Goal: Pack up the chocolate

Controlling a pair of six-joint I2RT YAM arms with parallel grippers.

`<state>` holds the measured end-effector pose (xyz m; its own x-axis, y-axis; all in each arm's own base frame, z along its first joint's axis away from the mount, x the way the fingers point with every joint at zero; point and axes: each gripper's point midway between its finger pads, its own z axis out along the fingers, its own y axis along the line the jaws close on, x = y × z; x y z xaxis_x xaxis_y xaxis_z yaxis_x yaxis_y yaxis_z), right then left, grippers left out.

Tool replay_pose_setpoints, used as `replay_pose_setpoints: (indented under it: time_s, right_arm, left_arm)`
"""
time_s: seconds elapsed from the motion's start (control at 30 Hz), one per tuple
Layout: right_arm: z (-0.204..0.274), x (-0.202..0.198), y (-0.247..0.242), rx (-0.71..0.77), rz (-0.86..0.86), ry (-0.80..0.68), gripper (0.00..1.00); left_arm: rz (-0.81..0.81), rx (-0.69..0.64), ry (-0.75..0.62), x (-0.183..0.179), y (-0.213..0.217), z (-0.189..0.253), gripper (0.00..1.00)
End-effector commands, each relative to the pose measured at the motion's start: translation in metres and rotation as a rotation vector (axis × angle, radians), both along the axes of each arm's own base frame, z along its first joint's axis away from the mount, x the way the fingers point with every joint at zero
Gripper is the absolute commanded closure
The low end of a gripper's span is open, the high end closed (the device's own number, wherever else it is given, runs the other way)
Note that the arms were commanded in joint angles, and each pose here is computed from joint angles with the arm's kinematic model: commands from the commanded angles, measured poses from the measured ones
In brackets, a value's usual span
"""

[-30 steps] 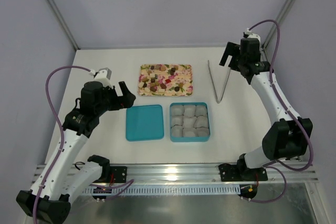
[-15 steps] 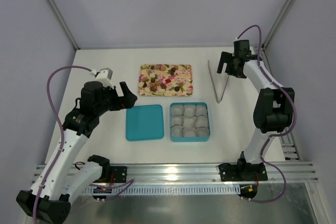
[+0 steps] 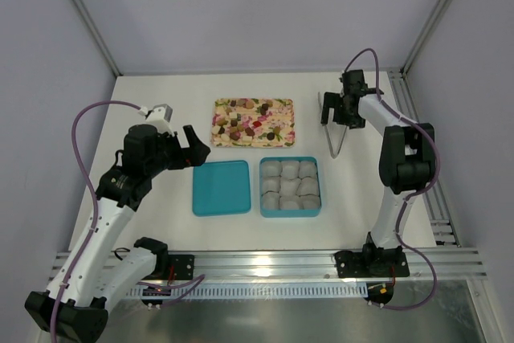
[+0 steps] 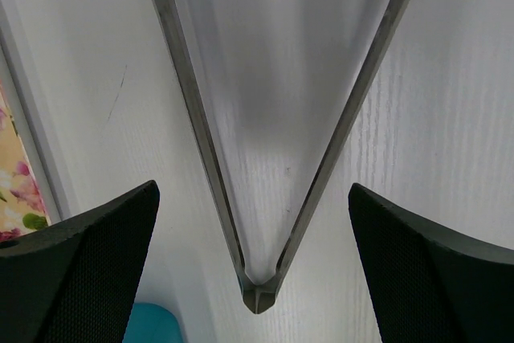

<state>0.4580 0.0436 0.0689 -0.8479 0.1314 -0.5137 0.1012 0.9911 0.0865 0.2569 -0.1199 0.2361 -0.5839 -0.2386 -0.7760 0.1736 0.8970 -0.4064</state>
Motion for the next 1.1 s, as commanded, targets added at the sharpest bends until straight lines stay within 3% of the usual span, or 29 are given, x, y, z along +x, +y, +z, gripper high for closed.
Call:
replay_pose_setpoints:
  time_s: [0.0,0.43,1.07]
  right_arm:
    - [-0.012,0.0,0.003,-0.028,0.02,0.024,0.0]
    - [-0.035,-0.004,0.004,-0.029,0.007,0.085,0.02]
    - [-0.046,-0.005,0.002,-0.043,-0.011,0.128,0.26]
  left_arm:
    - [-0.008,-0.009,-0.034,0.005,-0.002,0.007,0.0]
    - [0.0,-0.001,-0.022,0.007,-0.001,0.003,0.0]
    - [0.014,0.007,-0.017,0.007,0.002,0.001,0.0]
